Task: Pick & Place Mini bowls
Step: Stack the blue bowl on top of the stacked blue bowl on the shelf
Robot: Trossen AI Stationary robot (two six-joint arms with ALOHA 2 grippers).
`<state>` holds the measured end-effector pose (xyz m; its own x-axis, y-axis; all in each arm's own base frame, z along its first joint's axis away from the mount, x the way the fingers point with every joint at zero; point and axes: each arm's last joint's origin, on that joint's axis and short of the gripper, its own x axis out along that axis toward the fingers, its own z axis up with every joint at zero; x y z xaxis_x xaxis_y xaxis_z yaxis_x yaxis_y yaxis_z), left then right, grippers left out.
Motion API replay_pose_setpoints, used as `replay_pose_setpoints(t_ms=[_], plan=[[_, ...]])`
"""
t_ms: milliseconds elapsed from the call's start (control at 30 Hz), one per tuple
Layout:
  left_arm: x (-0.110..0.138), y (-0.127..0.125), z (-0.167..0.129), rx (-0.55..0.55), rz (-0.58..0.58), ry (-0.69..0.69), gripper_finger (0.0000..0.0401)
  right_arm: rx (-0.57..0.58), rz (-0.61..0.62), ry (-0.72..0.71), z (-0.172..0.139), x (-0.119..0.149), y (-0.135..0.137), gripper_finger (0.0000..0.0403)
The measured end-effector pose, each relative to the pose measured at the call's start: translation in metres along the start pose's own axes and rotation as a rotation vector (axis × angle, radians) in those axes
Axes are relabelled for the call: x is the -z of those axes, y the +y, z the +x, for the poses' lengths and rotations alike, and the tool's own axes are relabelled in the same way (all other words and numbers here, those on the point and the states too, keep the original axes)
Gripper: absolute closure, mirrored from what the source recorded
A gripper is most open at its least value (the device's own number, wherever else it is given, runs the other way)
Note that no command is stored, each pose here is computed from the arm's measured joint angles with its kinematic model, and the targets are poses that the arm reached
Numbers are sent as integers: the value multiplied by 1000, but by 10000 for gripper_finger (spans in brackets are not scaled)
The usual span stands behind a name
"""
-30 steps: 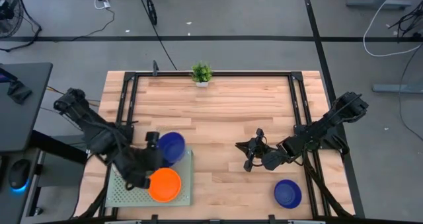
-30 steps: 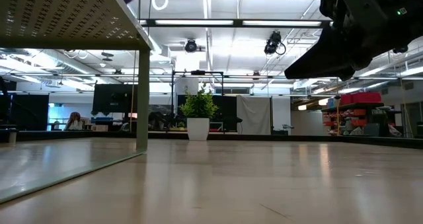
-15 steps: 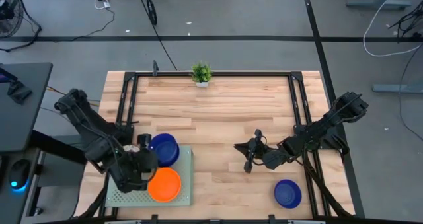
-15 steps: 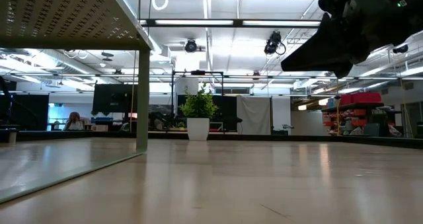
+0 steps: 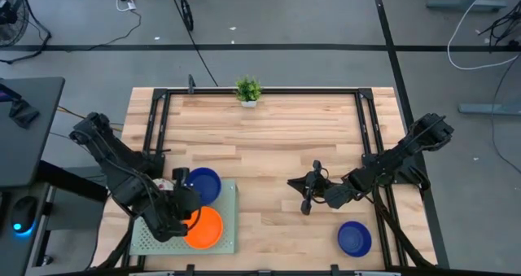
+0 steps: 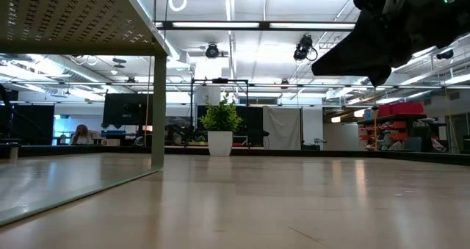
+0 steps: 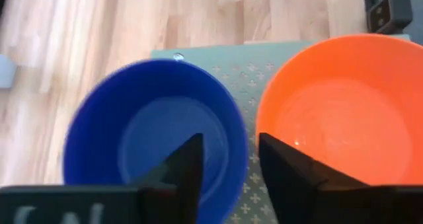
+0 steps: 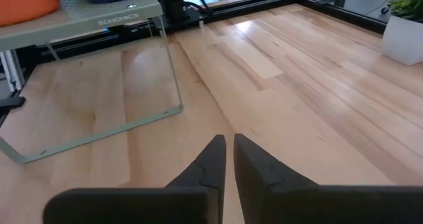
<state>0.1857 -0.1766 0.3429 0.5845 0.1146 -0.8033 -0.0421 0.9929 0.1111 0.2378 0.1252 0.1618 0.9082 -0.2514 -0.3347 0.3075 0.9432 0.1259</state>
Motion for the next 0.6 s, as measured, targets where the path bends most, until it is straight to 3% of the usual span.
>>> replay_pose_setpoints(t_ms=[133,233,400,600], plan=[[-2,2,1,-31,8,-31,208,-8,1,-1,-1,0,1,366],[-11,-1,0,-70,22,-160,200,-25,-33,-2,-4,1,4,366],[-32,-4,-1,-126,127,-352,221,-102,-89,-28,-20,-3,16,366],[-76,25,24,12,199,-402,273,-248,-54,-94,-59,-20,29,383]])
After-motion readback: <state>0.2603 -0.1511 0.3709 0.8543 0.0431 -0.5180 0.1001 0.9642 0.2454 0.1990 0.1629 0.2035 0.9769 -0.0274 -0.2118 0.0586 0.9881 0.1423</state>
